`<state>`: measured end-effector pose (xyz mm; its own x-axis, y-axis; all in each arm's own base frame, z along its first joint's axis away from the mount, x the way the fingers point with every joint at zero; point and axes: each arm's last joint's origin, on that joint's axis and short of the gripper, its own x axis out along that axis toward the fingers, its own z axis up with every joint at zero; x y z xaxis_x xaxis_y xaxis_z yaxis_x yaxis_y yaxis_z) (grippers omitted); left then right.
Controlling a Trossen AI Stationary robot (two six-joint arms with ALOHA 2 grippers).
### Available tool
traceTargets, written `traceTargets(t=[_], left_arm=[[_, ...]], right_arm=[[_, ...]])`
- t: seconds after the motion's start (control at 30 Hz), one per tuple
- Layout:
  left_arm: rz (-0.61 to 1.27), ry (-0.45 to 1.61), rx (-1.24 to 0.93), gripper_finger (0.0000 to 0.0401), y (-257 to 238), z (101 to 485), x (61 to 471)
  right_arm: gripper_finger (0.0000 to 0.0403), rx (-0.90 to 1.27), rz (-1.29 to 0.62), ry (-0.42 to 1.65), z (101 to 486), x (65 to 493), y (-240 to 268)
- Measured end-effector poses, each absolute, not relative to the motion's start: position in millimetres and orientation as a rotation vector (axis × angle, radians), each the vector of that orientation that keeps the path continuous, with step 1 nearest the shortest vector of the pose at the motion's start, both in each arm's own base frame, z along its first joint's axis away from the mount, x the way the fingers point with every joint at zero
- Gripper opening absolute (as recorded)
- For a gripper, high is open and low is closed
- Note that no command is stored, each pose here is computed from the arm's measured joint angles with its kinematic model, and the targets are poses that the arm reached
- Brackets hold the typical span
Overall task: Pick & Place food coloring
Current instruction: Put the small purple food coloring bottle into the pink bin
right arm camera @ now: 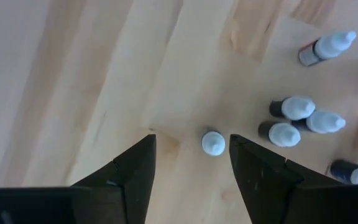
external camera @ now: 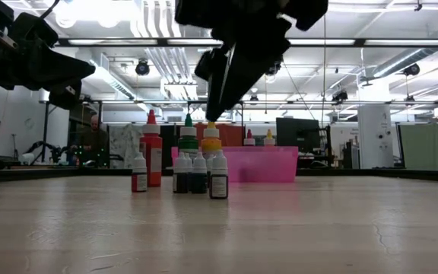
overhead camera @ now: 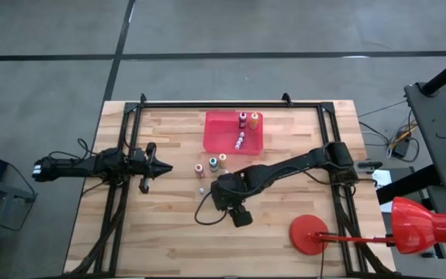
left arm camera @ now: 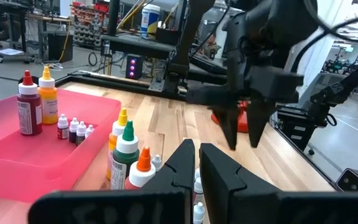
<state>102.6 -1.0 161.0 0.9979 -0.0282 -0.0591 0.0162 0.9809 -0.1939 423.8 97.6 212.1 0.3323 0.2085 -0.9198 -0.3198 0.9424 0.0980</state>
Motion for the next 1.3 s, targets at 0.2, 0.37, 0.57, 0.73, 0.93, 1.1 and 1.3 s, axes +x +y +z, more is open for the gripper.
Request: traceTargets(t=[0.2, 0.37, 0.57, 0.73, 0.93, 1.1, 1.3], left_arm=[[-0.022, 0.061, -0.195, 0.0000, -1, 161, 103], [-0.022, 0.062, -0.195, 0.0000, -1, 161, 103], [-0.022, 0.062, -0.195, 0.0000, -1, 161, 103], [-0.022, 0.062, -0.195, 0.0000, -1, 161, 103], [-0.022, 0.062, -0.195, 0.0000, -1, 161, 103], [-0.022, 0.062, -0.195, 0.0000, -1, 161, 103], [-0.022, 0.062, -0.195, 0.0000, -1, 161, 103]], right_arm=[[0.0196, -0.124, 0.347, 1.254, 198, 434, 94], [0.0196, -0.133, 0.352, 1.280, 193, 435, 94], [0.0196, -0.132, 0.348, 1.311, 185, 432, 92], [0.0195, -0.163, 0.331, 1.312, 183, 431, 91], [0.0194, -0.177, 0.330, 1.304, 180, 434, 88], [0.0194, -0.179, 0.333, 1.303, 174, 436, 88], [0.0194, -0.175, 0.331, 1.280, 175, 438, 87]])
